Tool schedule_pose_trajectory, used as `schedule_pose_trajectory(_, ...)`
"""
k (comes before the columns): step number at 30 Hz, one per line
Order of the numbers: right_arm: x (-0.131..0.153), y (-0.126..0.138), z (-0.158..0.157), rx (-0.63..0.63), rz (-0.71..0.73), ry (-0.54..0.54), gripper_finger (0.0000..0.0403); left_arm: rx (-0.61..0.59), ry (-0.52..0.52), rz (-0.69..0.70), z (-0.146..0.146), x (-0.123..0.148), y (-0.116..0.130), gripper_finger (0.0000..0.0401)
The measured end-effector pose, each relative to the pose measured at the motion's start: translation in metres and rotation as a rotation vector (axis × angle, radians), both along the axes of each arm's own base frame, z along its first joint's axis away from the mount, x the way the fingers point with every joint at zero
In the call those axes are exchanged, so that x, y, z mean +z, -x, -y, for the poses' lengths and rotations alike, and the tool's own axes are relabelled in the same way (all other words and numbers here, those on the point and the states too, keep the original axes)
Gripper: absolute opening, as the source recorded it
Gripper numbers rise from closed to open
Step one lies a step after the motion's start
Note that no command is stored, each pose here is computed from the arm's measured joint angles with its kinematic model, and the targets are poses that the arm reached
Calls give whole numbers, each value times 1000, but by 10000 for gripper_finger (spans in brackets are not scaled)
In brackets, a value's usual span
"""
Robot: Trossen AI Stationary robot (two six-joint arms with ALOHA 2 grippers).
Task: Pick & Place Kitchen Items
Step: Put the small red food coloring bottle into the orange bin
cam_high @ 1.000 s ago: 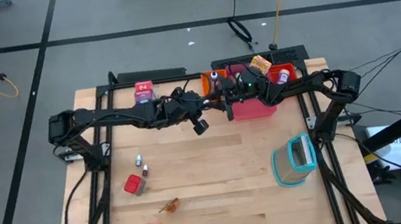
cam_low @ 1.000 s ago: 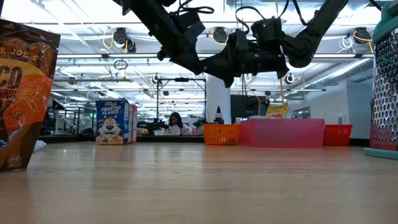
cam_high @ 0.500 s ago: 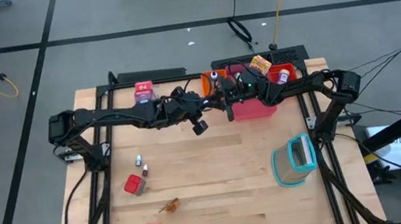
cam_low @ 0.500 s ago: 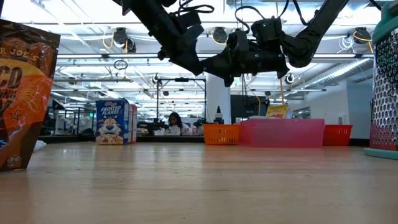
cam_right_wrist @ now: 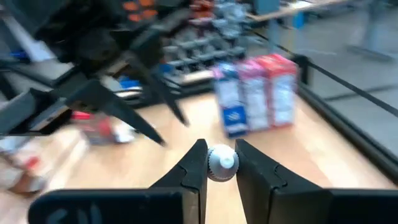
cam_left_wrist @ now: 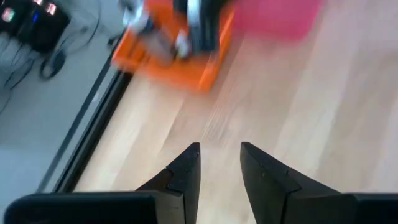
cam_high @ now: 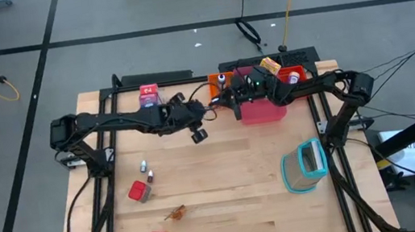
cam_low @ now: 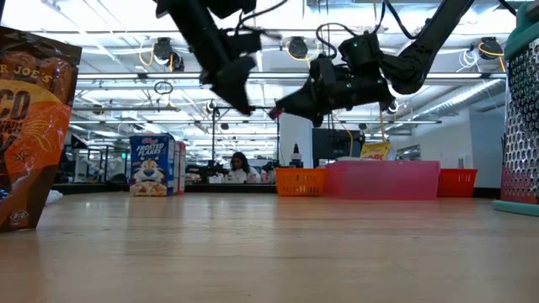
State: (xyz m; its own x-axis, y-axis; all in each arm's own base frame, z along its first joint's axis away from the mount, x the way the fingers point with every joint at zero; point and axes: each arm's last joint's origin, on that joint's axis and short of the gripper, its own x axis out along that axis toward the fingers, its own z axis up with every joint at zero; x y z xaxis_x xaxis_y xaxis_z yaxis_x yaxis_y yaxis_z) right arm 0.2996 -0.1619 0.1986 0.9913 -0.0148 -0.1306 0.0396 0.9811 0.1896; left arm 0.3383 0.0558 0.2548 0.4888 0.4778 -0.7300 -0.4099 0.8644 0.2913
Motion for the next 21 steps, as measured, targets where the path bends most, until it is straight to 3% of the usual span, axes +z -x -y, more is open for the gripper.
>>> schedule_pose_trajectory(6,-14,10,16,-231,-156,12,49,153,22,-229,1,-12,25,115)
schedule_pose_trajectory(12,-22,17,23,-381,-266,56,49,302,-8,-394,8,-16,47,115)
schedule_pose_trajectory(21,-28,24,29,-478,-358,78,49,429,-49,-552,27,-14,71,115)
